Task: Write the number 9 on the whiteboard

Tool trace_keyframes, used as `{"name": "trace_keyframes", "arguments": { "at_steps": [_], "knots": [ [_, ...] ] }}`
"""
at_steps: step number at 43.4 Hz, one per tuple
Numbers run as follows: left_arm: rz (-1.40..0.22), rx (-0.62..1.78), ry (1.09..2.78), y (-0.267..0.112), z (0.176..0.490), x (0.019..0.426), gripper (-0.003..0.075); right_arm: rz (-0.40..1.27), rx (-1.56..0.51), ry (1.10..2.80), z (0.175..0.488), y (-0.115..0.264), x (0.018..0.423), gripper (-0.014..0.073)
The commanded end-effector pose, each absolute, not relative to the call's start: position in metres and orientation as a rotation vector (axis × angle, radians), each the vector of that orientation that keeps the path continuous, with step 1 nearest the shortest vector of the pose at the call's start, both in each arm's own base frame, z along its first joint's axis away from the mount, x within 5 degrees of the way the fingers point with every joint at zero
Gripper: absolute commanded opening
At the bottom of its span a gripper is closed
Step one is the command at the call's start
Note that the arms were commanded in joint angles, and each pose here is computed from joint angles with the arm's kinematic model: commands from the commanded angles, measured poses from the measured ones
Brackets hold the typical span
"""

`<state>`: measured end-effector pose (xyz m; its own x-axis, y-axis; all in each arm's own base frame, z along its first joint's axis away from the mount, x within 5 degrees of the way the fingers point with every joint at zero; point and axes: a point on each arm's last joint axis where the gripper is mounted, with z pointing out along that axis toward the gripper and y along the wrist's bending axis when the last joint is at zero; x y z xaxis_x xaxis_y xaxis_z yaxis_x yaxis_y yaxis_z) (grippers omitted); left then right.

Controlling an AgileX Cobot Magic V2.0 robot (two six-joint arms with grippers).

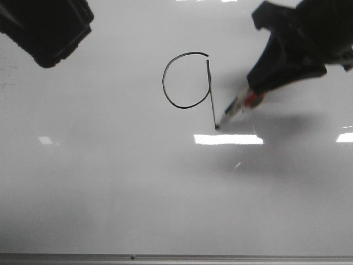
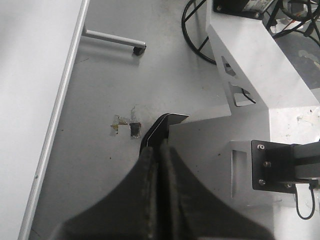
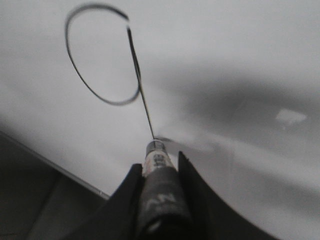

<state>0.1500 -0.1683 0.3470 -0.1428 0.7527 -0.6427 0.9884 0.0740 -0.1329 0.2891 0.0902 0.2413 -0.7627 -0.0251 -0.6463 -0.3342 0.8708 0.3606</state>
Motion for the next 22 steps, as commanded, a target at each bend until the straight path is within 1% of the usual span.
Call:
{"name": "trace_keyframes", "arguments": {
  "at_steps": [1,4,8,10,14,20,22],
  "knots": [
    [-0.828,1.675,1.880,-0.171,0.364,0.145,-0.0019,0.530,-0.216,2.352,0.234,0.088,0.294,-0.0059],
    [-0.828,1.675,1.880,-0.171,0.364,0.145,-0.0019,0.552,-0.241,2.395,0.224,0.094,0.292,-0.0059],
    [-0.828,1.675,1.880,-0.171,0.364,0.145,-0.0019,0.629,-0.328,2.405,0.230,0.104,0.284,-0.0059],
    [-0.828,1.675,1.880,-0.171,0.364,0.145,-0.0019,0.690,-0.406,2.379,0.242,0.112,0.277,-0.0059],
    [-0.828,1.675,1.880,-0.171,0.364,0.145,-0.0019,0.813,-0.580,2.267,0.278,0.126,0.259,-0.0059],
    [-0.833,1.678,1.881,-0.171,0.364,0.144,-0.0012,0.904,-0.869,2.093,0.328,0.132,0.231,-0.0059],
    [-0.833,1.678,1.881,-0.171,0.364,0.144,0.0016,0.931,-0.950,2.053,0.338,0.133,0.223,-0.0059]
  ]
}}
